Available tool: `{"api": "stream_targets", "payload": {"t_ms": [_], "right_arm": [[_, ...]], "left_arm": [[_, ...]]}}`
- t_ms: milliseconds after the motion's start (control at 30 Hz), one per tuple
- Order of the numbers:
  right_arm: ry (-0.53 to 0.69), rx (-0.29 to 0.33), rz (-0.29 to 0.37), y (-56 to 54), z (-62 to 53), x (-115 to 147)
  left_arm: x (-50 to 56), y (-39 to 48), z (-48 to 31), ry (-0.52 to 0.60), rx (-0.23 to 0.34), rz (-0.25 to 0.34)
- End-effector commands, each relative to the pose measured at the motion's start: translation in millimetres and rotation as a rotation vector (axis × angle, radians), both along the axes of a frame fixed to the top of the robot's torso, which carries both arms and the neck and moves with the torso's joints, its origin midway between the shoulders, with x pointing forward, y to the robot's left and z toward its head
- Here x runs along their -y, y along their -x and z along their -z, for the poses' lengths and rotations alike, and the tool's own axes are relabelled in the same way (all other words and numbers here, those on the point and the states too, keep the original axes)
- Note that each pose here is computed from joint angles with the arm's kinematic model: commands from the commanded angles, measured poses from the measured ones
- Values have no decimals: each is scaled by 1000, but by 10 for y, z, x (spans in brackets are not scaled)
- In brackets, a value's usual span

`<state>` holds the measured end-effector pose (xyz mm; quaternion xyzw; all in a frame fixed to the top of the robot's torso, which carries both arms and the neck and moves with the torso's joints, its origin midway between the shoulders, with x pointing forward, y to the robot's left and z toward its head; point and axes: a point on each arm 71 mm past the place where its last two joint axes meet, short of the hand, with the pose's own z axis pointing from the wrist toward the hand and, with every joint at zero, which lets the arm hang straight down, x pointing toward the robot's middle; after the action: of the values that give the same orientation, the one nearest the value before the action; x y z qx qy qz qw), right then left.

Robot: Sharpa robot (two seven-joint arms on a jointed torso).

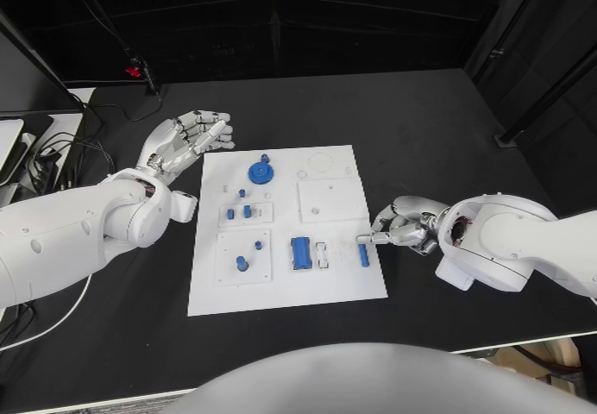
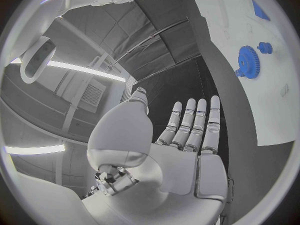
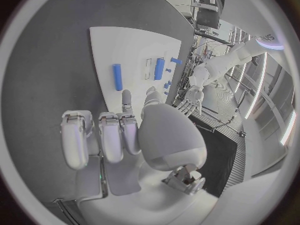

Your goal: Assemble the parts on the task board

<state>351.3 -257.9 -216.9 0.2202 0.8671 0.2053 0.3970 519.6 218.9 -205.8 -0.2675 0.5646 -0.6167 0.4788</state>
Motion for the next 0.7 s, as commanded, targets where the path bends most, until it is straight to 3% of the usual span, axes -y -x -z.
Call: {"api": "stream_targets", "payload": {"t_ms": [33,433,700], "right_arm": [[125,-75,-24,29,58,48],[176,-124,-45,16,110,45],[172,-119,-54,-18,124,-22]], "left_arm": [[3,8,-32,20,32,13],[8,7,-29,20,30,16],[12,8,-28,21,30,17]]}}
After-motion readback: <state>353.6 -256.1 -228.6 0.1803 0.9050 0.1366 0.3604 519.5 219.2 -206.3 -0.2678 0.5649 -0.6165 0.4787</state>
